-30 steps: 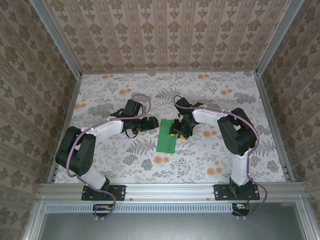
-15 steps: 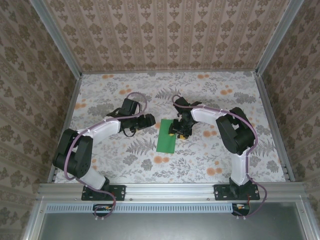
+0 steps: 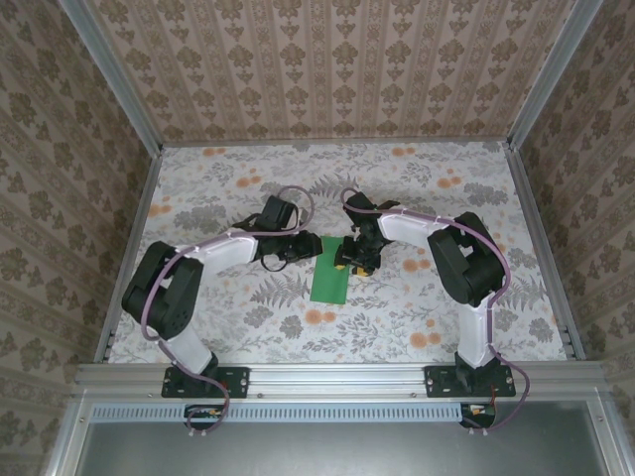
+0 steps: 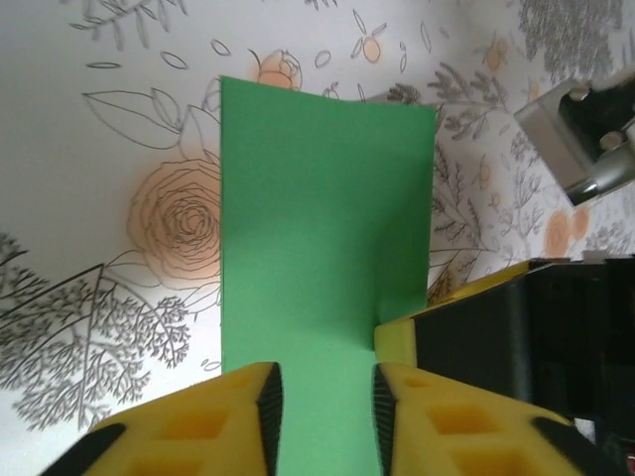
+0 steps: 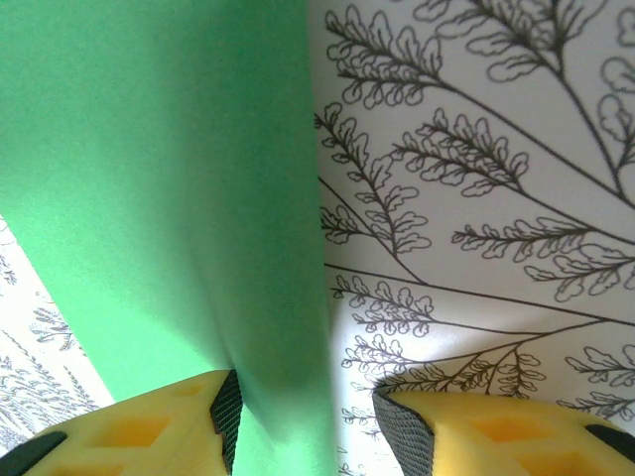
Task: Fold a paper plane with a square sheet of paper (pick it up from the middle)
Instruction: Fold a square sheet of paper at the center of the table, then hold the square sheet of paper at the center of the table.
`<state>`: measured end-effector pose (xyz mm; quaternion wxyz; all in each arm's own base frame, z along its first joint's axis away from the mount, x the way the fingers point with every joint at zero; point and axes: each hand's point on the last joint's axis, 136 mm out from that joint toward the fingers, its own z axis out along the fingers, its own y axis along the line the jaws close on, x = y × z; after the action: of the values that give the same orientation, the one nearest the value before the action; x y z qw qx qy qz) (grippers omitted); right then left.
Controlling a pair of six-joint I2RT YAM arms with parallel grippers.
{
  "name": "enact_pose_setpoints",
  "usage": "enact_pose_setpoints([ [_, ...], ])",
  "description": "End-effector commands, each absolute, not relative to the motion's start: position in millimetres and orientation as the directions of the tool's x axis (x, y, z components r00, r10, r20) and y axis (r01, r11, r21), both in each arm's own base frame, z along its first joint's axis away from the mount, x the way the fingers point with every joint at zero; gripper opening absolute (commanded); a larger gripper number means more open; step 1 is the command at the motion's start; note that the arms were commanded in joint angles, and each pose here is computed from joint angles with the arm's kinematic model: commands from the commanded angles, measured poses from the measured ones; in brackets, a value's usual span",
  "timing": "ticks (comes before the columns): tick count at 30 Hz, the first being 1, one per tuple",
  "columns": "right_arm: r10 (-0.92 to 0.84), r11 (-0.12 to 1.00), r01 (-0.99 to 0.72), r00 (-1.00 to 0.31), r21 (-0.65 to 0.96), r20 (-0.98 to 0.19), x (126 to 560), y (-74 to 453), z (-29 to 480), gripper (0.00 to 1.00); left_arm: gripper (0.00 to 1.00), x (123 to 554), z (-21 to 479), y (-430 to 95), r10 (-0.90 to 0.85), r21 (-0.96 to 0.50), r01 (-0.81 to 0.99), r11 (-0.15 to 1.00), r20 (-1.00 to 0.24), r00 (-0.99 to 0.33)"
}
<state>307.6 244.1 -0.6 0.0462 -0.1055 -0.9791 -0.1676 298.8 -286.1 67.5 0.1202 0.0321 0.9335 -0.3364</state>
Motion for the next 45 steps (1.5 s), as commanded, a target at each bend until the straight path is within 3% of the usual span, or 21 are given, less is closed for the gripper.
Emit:
enact_pose_setpoints([
  [1,0.245,0.965,0.209,-0.937,-0.161,0.251,237,154,-124,0.52,0.24,296,65,-300,0.01,-0.643,0.148,0.752,-0.213,-0.977],
  [5,0.24,0.966,0.203,-0.937,-0.161,0.255,236,154,-125,0.52,0.12,294,53,-305,0.038,-0.638,0.154,0.755,-0.191,-0.981],
  [11,0.236,0.967,0.2,-0.937,-0.161,0.256,235,154,-125,0.52,0.02,289,39,-309,0.057,-0.645,0.14,0.751,-0.148,-0.987],
  [24,0.219,0.973,0.191,-0.944,-0.131,0.249,236,160,-117,0.52,0.0,267,-14,-281,0.033,-0.536,0.043,0.843,-0.028,-0.999],
  [29,0.118,0.992,0.123,-0.982,0.025,0.15,263,183,-67,0.54,0.0,250,-42,-259,-0.009,-0.499,-0.02,0.867,0.024,-1.0],
  [38,0.035,0.928,-0.028,-0.986,0.372,-0.161,299,238,69,0.56,0.0,240,-55,-248,-0.013,-0.475,-0.035,0.879,0.049,-0.999],
  [42,0.073,0.92,-0.021,-0.972,0.392,-0.224,304,244,88,0.5,0.0,239,-58,-245,-0.016,-0.459,-0.04,0.888,0.056,-0.998],
  [45,0.132,0.898,0.022,-0.966,0.44,-0.222,314,260,83,0.28,0.0,240,-59,-247,-0.021,-0.461,-0.044,0.886,0.056,-0.998],
])
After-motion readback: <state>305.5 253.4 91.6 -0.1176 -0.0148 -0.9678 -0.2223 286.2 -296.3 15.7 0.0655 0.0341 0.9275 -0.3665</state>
